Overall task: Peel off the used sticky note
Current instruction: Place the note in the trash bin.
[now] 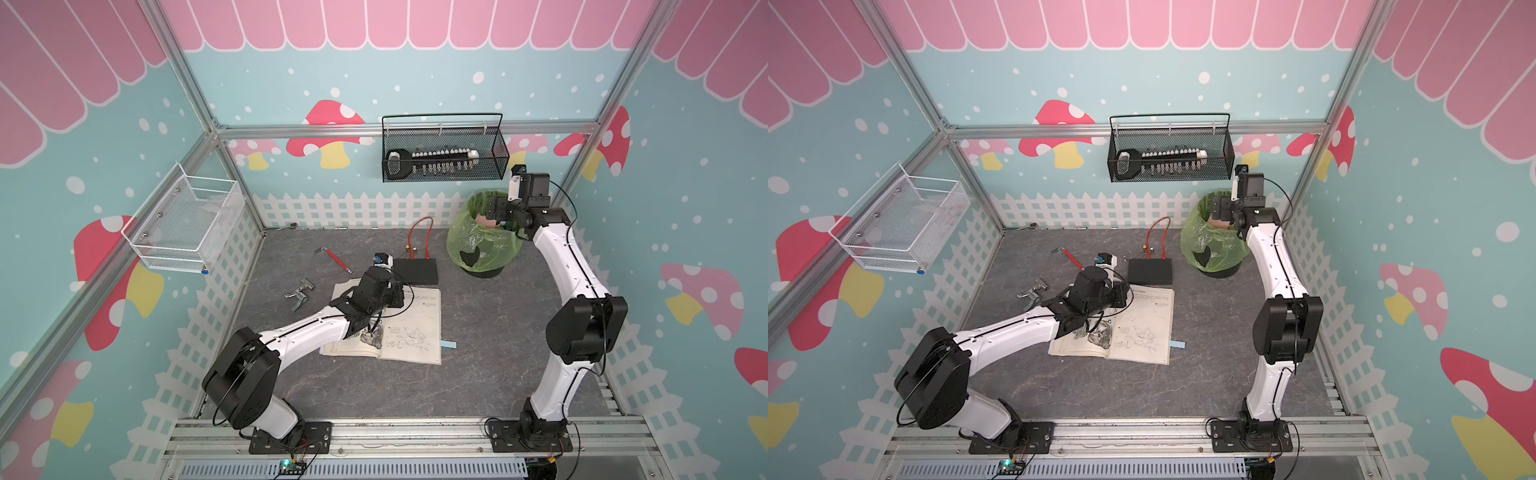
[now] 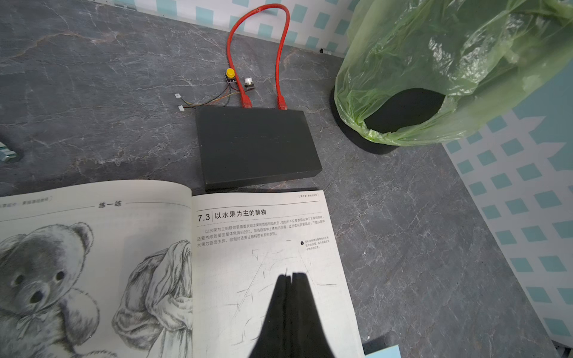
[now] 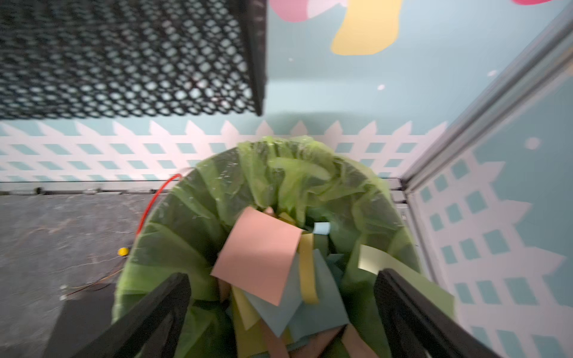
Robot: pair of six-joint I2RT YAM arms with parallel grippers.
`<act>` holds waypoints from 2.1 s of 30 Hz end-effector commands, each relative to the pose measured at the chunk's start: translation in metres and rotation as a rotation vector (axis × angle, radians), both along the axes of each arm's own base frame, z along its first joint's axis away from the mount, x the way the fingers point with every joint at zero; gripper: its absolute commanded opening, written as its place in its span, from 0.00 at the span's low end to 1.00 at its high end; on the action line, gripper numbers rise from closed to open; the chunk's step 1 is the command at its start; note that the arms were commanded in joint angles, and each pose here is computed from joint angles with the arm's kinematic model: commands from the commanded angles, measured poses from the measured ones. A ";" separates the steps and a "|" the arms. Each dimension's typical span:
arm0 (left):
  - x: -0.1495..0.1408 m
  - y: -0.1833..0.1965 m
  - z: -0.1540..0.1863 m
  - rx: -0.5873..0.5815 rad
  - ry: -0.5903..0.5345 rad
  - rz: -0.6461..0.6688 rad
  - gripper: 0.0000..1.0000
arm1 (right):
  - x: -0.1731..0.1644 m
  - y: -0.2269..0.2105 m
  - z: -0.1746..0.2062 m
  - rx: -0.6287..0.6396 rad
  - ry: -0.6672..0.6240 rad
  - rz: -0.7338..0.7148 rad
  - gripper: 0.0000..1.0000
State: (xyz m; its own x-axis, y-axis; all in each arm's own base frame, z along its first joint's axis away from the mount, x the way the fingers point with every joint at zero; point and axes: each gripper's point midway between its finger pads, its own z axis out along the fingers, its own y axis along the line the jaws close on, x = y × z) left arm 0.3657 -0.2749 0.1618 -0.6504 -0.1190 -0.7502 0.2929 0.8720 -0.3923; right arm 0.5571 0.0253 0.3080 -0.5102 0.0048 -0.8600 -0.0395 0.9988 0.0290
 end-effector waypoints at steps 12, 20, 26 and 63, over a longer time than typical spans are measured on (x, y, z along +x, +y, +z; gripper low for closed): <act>0.000 0.010 0.006 -0.010 -0.017 0.026 0.00 | -0.025 -0.053 0.028 -0.144 -0.042 -0.268 0.22; 0.001 0.013 0.003 -0.005 -0.012 0.035 0.00 | -0.028 -0.082 0.025 -0.165 -0.040 -0.354 0.00; 0.003 0.014 0.000 -0.002 -0.006 0.035 0.00 | -0.035 -0.120 0.011 -0.191 0.002 -0.467 0.00; 0.006 0.012 -0.005 -0.019 0.017 0.023 0.00 | -0.006 -0.062 -0.002 -0.045 -0.042 -0.149 0.00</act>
State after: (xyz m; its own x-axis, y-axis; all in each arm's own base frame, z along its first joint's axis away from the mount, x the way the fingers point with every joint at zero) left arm 0.3703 -0.2629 0.1595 -0.6533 -0.1426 -0.7435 0.2676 0.8752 -0.4030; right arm 0.5499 -0.0414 0.2978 -0.4883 0.0447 -0.8715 0.1248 0.9920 -0.0191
